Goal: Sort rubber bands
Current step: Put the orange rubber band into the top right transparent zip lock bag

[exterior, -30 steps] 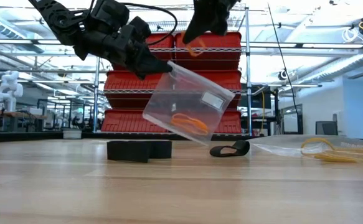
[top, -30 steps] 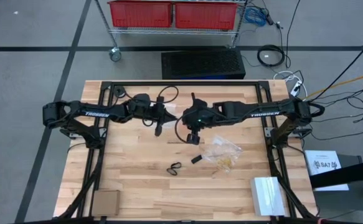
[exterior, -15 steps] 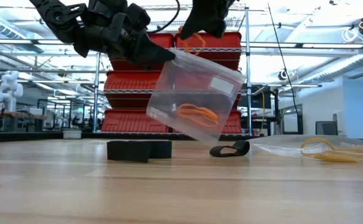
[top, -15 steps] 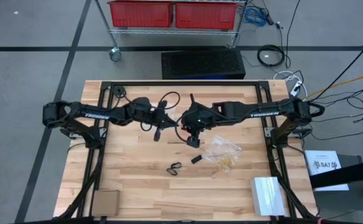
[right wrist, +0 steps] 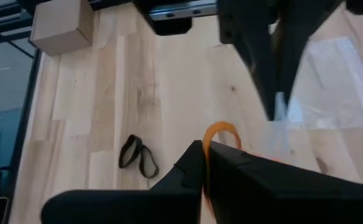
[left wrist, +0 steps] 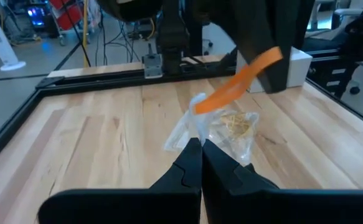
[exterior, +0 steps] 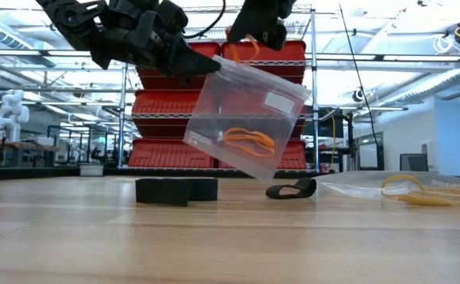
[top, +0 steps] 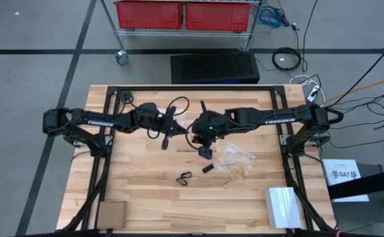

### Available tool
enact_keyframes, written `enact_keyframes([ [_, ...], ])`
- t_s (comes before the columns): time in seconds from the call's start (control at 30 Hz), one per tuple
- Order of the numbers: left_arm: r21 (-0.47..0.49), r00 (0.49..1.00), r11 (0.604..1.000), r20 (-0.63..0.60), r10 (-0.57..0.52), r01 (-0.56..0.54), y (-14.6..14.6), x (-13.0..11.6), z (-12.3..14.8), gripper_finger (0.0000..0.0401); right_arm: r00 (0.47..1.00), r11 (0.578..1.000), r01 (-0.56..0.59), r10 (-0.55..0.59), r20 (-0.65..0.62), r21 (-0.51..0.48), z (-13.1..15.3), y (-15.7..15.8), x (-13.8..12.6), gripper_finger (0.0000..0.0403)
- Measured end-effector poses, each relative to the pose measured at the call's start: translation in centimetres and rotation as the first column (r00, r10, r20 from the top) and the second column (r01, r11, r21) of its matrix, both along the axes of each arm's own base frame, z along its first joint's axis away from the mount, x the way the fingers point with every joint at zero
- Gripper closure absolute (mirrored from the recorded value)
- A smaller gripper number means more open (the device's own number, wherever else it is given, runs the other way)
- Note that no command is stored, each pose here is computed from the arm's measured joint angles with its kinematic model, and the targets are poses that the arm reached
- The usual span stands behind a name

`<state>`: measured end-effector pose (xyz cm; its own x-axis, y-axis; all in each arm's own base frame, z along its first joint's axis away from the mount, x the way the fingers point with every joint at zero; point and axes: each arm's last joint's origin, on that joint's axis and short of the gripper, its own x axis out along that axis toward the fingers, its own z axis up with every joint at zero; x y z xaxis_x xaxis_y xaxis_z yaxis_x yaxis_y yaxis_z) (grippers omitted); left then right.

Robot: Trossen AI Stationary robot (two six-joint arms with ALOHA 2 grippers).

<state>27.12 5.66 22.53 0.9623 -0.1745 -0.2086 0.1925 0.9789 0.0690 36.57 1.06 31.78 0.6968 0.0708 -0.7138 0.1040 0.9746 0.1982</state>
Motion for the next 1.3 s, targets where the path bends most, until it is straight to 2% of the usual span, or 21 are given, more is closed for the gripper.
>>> enact_keyframes([
  [0.7, 0.001, 0.993, 0.994, 0.022, -0.113, 0.113, -0.8, 0.0, 0.2, 0.0401, 0.993, 0.999, 0.027, -0.029, -0.117, -0.021, -0.7, -0.5, -0.9, 0.0403],
  [1.3, 0.013, 0.987, 0.988, 0.027, -0.156, 0.156, -1.4, 0.1, 0.2, 0.0401, 0.991, 0.999, 0.052, -0.052, -0.122, -0.006, -0.7, -2.1, -0.9, 0.0403],
])
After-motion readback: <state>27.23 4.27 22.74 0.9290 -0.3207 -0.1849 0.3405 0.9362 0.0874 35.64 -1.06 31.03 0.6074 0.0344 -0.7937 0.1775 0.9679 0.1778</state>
